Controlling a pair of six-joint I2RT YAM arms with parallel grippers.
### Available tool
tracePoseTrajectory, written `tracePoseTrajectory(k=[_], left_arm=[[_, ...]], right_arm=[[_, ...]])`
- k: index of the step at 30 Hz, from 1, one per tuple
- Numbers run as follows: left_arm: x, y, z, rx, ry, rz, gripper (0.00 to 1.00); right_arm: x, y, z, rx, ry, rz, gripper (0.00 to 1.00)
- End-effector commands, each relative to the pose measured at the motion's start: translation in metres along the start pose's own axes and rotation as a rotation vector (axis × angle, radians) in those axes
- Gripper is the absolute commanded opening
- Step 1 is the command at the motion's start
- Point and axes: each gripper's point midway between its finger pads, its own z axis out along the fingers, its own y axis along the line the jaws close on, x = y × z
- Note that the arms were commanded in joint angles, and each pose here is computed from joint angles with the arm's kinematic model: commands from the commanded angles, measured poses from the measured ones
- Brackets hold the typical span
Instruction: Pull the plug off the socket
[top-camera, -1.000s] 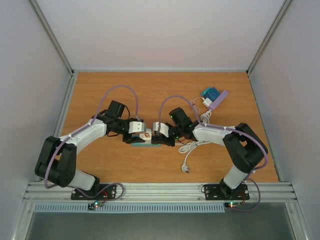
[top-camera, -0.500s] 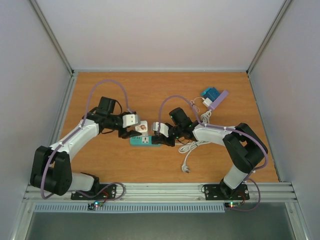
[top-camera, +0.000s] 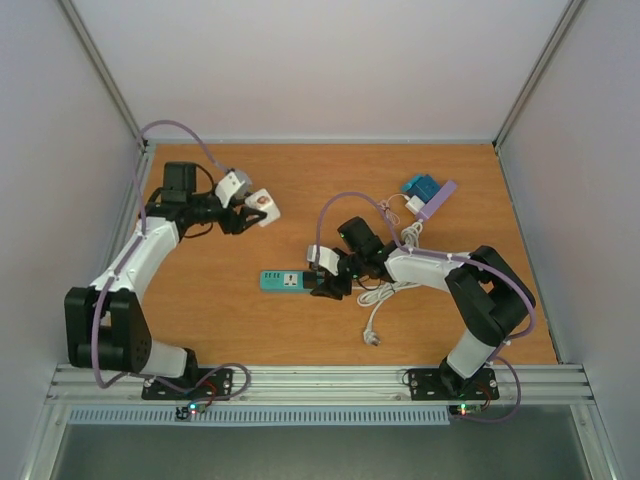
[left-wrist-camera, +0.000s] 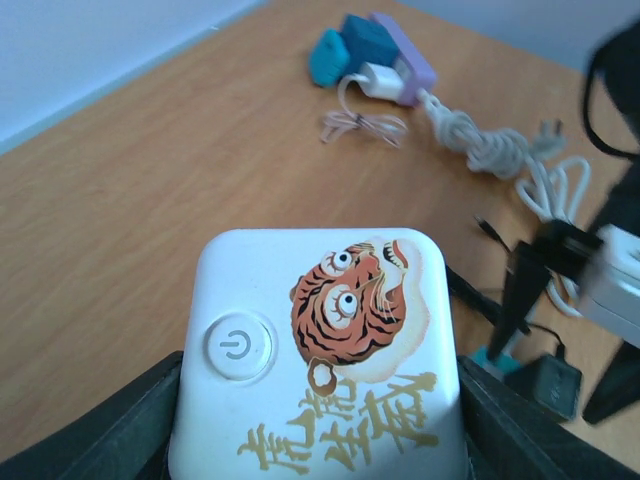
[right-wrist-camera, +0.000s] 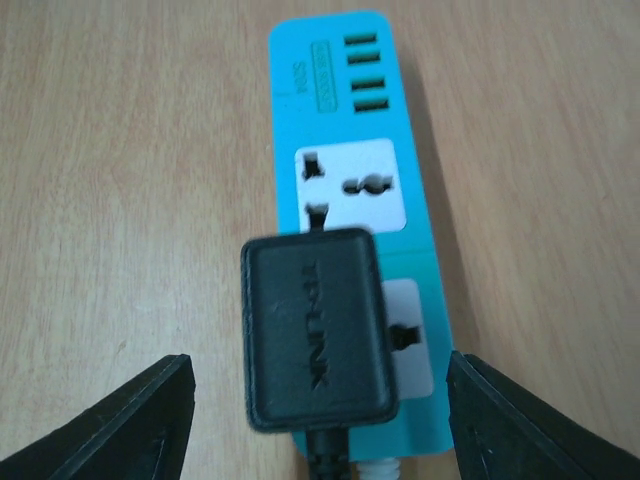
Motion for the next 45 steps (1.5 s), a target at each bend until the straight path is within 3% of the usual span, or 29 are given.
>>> tracePoseTrajectory(k=[1,9,13,21,32,45], left_arm=[[-0.034,0.040,-0.009,-0.061,-0.111,-0.164,0.30],[-0.020,0.133,-0.034,-0.188,-0.157,-0.508,0.33],[-0.004,0.170,-0.041,-0.227,-0.170,-0.648,0.35],[0.047,0.233,-0.054,-0.309,-0.164,-0.795,0.36],[0.108,0.286,-0.064,-0.463,-0.060,-0.821,0.37],[0.143,0.308,-0.053,-0.455,-0.031,-0.864,0.41]], right_arm=[[-0.024,-0.010,-0.003,0.019,-0.044,0.000,0.73],[-0.057,-0.028,-0.012,0.067,-0.094,0.014,0.98],[-0.063,-0.032,-0.016,0.084,-0.093,0.003,0.99],[-0.073,-0.035,-0.027,0.110,-0.100,0.010,0.99],[-0.065,-0.037,-0.030,0.135,-0.075,0.058,0.99],[-0.058,-0.045,-0.028,0.168,-0.054,0.091,0.99]])
